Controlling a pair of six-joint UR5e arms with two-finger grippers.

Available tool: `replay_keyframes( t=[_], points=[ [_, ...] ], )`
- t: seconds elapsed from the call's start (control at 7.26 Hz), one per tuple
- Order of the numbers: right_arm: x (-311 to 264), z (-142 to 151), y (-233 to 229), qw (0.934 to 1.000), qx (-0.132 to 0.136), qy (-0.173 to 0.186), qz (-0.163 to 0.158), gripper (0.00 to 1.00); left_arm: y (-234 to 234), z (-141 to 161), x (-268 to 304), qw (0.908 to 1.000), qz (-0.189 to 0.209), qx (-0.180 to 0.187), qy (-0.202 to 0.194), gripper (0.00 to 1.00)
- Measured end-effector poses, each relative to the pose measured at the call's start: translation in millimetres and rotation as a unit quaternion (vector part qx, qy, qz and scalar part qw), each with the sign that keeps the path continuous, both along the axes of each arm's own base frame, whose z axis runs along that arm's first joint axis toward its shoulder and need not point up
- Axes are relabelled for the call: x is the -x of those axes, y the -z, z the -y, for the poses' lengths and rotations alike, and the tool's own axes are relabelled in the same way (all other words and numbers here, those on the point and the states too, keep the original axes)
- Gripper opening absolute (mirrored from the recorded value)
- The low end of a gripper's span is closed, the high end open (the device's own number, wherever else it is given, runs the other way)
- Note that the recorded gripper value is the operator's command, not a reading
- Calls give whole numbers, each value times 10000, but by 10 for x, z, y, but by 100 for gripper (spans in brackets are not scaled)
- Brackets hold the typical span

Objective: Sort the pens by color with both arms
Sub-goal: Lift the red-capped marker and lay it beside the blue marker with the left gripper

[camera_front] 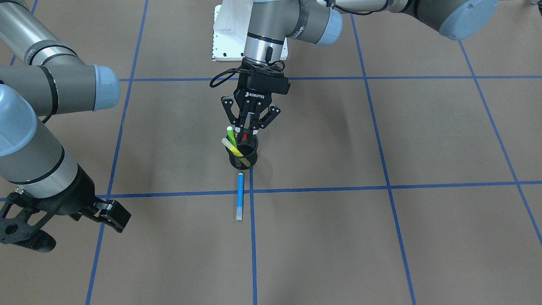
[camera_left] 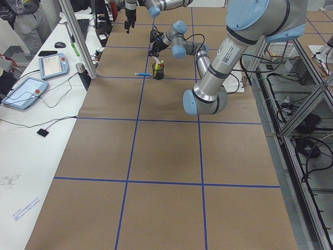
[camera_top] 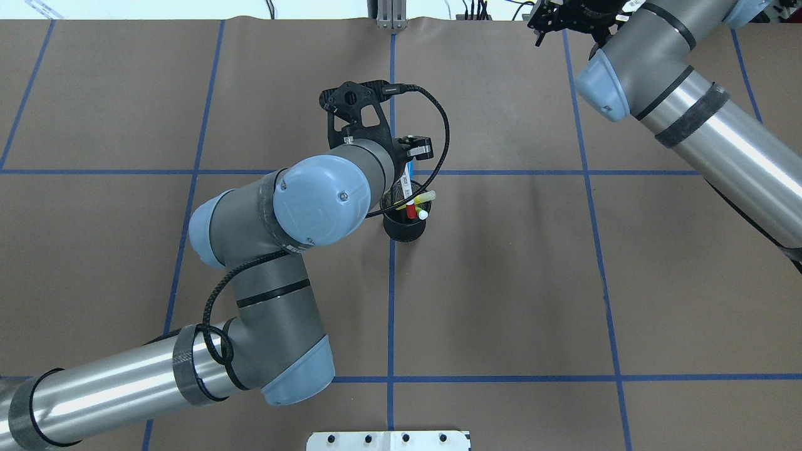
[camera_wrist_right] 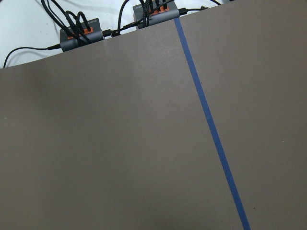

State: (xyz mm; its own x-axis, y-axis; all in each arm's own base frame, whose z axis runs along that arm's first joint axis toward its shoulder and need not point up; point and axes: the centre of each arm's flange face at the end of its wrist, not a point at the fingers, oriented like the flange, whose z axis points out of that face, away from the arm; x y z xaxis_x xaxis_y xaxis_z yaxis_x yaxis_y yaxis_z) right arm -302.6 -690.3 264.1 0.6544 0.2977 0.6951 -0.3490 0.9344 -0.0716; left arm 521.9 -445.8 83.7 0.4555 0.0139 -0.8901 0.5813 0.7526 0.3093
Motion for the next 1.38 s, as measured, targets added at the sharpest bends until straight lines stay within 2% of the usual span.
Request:
replay_keyframes(
  t=[0.14,0.28,0.41,0.69,0.83,1.1,1.38],
  points=[
    [35,-45,57,10000,4,23,81,100,122,115,164,9999,-17,-28,121,0],
    [54,-160,159,9995,112,6,309,100,203,270,299,9996,-22,-33,268,0],
    [40,-308,226,9975,374,-94,599,100,249,471,408,9990,-10,-12,443,0],
    [92,-676,75,9890,995,-329,1048,100,270,984,527,9966,134,120,805,0],
    [193,-875,-26,9847,1157,-382,1248,100,213,1243,531,9961,317,235,787,0],
    [440,-1267,-18,9774,1373,-407,1553,100,-29,1558,452,9950,774,616,100,0],
    [542,-1546,50,9710,1605,-502,1699,100,-252,1567,335,9825,1161,1206,-812,0]
  ],
)
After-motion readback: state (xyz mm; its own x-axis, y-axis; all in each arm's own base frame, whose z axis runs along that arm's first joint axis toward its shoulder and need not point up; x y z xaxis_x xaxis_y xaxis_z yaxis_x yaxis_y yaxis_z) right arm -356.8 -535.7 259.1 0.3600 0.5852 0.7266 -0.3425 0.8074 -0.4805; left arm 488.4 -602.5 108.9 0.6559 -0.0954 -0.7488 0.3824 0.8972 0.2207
